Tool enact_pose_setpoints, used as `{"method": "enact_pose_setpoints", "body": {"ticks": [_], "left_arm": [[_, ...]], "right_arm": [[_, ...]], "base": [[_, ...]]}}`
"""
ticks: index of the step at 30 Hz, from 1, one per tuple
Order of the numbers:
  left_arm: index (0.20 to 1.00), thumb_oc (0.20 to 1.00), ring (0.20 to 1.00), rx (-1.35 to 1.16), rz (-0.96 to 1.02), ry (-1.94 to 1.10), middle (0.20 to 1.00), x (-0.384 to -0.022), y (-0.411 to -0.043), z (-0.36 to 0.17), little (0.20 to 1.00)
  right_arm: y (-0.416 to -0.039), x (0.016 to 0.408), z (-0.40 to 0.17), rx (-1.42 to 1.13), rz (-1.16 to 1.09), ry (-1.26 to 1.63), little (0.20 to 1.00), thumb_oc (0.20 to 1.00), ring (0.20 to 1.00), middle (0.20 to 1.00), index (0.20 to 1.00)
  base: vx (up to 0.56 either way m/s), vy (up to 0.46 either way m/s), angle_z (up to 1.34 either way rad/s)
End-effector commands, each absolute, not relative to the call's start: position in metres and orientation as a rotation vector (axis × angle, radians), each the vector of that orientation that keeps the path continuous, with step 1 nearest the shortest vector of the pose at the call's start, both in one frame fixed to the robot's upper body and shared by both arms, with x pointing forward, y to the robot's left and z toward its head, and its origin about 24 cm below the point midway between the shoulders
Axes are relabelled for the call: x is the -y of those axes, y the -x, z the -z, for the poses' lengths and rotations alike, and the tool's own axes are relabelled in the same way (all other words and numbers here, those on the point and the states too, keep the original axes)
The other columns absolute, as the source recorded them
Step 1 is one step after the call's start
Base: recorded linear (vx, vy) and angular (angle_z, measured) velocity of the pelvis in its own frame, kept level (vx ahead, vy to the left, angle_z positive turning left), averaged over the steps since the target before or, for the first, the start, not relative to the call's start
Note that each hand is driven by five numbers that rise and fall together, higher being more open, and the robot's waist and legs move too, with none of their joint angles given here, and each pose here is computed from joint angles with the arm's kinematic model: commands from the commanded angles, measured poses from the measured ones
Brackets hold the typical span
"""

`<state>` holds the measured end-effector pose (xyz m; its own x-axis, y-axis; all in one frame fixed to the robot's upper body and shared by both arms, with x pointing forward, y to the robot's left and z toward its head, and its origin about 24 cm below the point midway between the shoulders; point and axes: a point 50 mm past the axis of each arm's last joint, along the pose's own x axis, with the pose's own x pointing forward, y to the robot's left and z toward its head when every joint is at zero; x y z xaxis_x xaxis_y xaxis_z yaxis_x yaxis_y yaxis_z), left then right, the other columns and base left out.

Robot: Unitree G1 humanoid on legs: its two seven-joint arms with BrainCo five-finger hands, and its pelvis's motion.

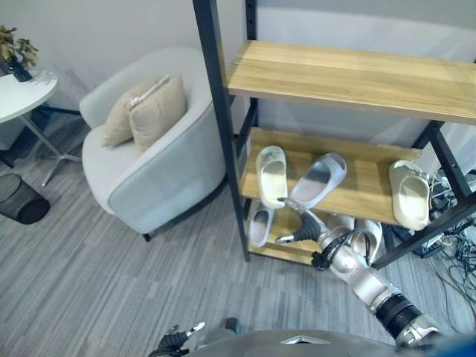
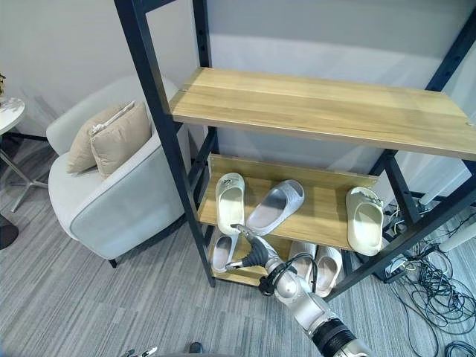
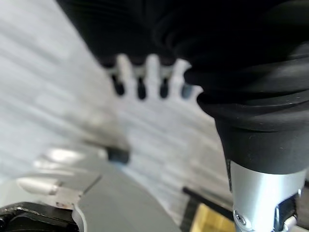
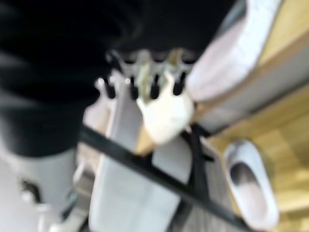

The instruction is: Arrange the slippers neatly on the shoe rack.

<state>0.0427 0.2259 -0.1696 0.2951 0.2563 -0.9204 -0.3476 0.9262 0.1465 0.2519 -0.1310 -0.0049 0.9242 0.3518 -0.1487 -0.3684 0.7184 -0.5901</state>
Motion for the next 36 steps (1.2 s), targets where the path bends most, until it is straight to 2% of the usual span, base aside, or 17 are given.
{"method": "enact_pose_setpoints", "body": {"ticks": [1, 7, 15, 23, 36], "left_arm": [[1.0, 1.0, 1.0, -1.175, -0.378, 0.045, 1.0, -0.22, -0.061, 0.169, 1.0], [1.0, 1.0, 1.0, -1.19, -0.383, 0.023, 1.0, -0.223, -0.054, 0.169, 1.0], [1.0, 1.0, 1.0, -1.186, -0.368, -0.004, 1.0, -0.228, -0.054, 0.168, 1.0], [1.0, 1.0, 1.0, -1.118, -0.366, -0.012, 1.0, -0.231, -0.074, 0.163, 1.0], [1.0, 1.0, 1.0, -1.073, -0.406, 0.054, 1.0, -0.225, -0.084, 0.162, 1.0]], "right_arm": [[-0.278, 0.146, -0.033, 0.162, -0.214, 0.758, 1.0, 1.0, 1.0, 1.0, 1.0], [-0.288, 0.194, -0.047, 0.167, 0.028, 0.908, 1.0, 1.0, 1.0, 1.0, 1.0], [-0.301, 0.228, -0.067, 0.203, 0.15, 1.155, 1.0, 1.0, 1.0, 1.0, 1.0], [-0.33, 0.235, -0.081, 0.167, 0.254, 1.077, 1.0, 1.0, 1.0, 1.0, 1.0], [-0.344, 0.245, -0.111, 0.227, 0.448, 0.855, 1.0, 1.0, 1.0, 1.0, 1.0]], "base": [[0.0, 0.0, 0.0], [0.02, -0.007, 0.0], [0.02, -0.009, 0.0], [0.0, -0.002, 0.05], [0.0, 0.006, 0.07]]}}
